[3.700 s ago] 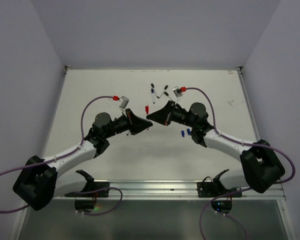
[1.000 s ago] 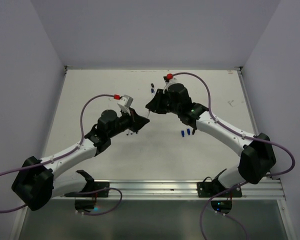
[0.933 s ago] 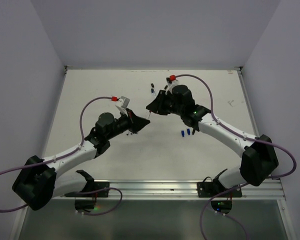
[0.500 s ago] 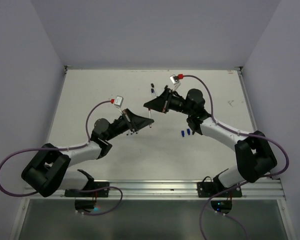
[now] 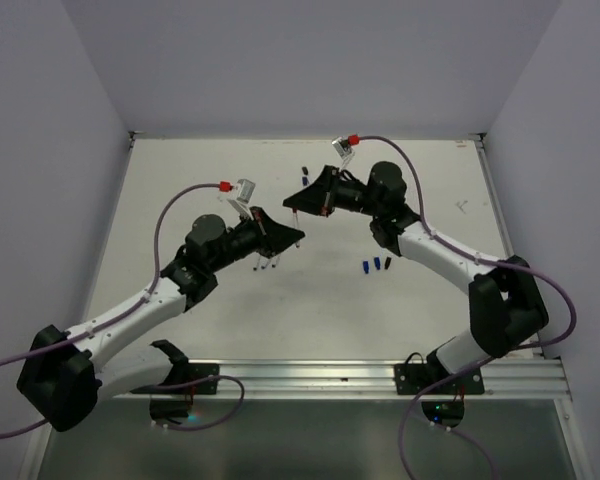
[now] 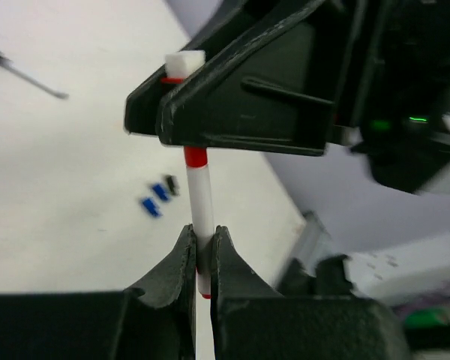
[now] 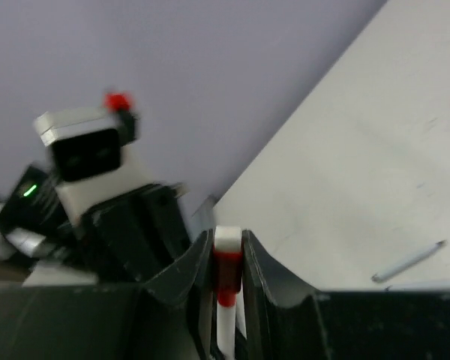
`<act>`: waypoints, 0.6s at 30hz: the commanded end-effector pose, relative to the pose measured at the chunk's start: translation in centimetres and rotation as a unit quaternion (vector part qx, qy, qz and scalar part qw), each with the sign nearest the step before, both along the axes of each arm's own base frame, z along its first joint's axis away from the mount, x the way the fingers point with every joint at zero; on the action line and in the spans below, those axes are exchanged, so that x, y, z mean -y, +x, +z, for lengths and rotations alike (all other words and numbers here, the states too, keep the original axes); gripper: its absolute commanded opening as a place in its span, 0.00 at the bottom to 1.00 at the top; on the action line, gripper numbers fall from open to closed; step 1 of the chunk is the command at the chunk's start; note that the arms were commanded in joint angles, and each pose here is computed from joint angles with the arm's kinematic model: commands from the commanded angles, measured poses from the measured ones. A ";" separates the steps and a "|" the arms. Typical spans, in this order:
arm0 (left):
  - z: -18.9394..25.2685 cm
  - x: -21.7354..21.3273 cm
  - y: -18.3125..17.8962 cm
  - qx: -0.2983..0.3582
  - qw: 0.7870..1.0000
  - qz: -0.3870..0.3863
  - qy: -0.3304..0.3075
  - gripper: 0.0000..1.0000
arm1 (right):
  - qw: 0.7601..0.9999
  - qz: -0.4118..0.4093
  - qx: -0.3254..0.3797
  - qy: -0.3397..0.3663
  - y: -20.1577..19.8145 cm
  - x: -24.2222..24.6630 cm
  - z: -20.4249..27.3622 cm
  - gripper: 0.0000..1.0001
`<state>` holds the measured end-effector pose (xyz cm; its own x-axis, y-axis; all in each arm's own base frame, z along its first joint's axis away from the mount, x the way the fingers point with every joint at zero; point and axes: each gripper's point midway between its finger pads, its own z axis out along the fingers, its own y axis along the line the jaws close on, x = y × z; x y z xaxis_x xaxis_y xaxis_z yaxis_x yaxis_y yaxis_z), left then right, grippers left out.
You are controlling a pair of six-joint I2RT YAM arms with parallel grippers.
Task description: Open the pen caps
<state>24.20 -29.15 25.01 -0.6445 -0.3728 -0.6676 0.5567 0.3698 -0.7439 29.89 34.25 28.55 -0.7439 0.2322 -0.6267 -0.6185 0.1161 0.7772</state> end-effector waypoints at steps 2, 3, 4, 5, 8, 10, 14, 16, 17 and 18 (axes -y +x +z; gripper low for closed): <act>-1.0 -6.1 2.9 0.088 0.952 0.158 0.249 0.00 | 0.879 -0.293 0.020 -0.376 7.4 7.8 -9.1 0.00; -1.5 -8.2 4.1 0.083 0.931 0.219 0.279 0.00 | 0.843 -0.315 -0.002 -0.435 6.8 9.5 -10.8 0.00; -2.3 -8.8 4.0 0.076 0.922 0.235 0.299 0.00 | 0.776 -0.389 -0.009 -0.496 8.1 12.9 -12.2 0.00; -2.8 -9.2 4.2 0.074 0.915 0.248 0.308 0.00 | 0.753 -0.417 -0.010 -0.509 8.7 13.7 -11.3 0.00; -3.7 -10.4 4.7 0.071 0.902 0.281 0.320 0.00 | 0.699 -0.451 -0.009 -0.554 8.9 15.3 -12.0 0.00; -4.1 -10.2 4.9 0.071 0.899 0.281 0.330 0.00 | 0.697 -0.447 -0.001 -0.560 8.7 14.7 -12.0 0.00; -4.2 -8.4 4.8 0.078 0.914 0.243 0.316 0.00 | 0.706 -0.437 0.002 -0.558 8.6 13.9 -12.3 0.00; -5.1 -8.2 5.1 0.072 0.907 0.224 0.349 0.00 | 0.709 -0.424 -0.008 -0.563 8.8 14.2 -13.0 0.00; -6.0 -8.4 5.2 0.064 0.899 0.218 0.373 0.00 | 0.706 -0.422 -0.015 -0.569 8.8 14.6 -13.4 0.00; -7.5 -8.8 5.6 0.053 0.887 0.221 0.403 0.00 | 0.703 -0.418 -0.025 -0.575 9.0 15.6 -13.9 0.00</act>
